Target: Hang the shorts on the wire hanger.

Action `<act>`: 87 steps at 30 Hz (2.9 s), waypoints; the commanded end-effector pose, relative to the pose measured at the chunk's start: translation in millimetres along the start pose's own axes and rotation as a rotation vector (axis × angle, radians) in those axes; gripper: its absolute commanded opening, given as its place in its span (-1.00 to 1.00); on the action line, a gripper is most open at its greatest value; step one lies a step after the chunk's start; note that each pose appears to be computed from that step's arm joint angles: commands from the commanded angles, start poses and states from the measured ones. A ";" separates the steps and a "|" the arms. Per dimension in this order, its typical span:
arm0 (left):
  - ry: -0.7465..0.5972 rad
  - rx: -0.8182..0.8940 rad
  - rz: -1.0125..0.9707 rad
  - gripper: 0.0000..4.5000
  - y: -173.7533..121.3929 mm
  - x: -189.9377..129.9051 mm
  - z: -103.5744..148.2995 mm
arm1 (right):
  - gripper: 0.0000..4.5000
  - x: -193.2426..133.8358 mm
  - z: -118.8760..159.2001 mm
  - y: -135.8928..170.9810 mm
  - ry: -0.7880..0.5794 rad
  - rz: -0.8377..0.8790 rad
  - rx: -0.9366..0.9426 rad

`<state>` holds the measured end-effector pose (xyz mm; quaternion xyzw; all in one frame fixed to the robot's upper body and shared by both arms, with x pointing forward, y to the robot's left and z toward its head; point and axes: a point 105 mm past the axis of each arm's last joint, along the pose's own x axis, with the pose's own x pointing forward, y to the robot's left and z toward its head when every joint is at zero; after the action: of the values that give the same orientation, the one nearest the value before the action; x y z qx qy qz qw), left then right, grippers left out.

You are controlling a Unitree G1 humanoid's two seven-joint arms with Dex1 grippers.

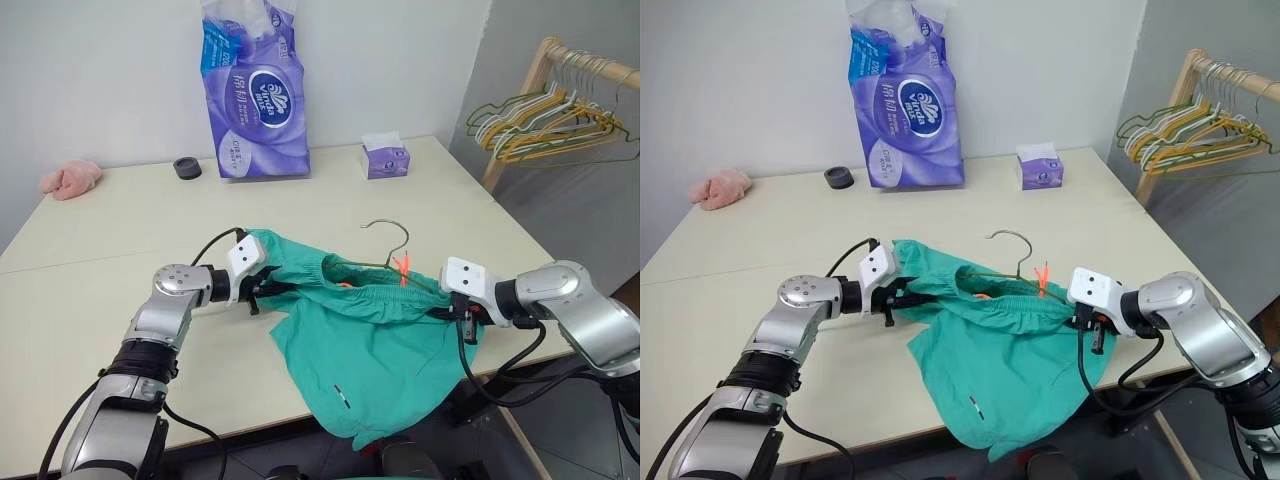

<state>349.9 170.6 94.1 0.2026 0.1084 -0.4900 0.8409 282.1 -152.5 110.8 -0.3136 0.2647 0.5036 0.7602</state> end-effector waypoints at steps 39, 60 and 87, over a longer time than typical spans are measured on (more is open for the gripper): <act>-0.717 0.225 -0.502 0.15 -136.0 115.6 253.4 | -1.00 -249.1 -79.8 -95.1 -0.001 -1.215 1.070; -0.823 0.372 -0.511 0.15 -145.3 121.5 311.4 | -1.00 -260.3 -107.8 -97.5 0.084 -1.118 1.336; -0.806 0.329 -0.495 0.16 -140.4 133.0 332.3 | -0.23 -260.8 -102.6 -106.4 -0.034 -1.214 1.354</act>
<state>304.4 -135.1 287.7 0.1032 -0.2261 -0.7156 0.6529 283.4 -413.9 232.5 0.1210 0.3192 -0.2320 0.9108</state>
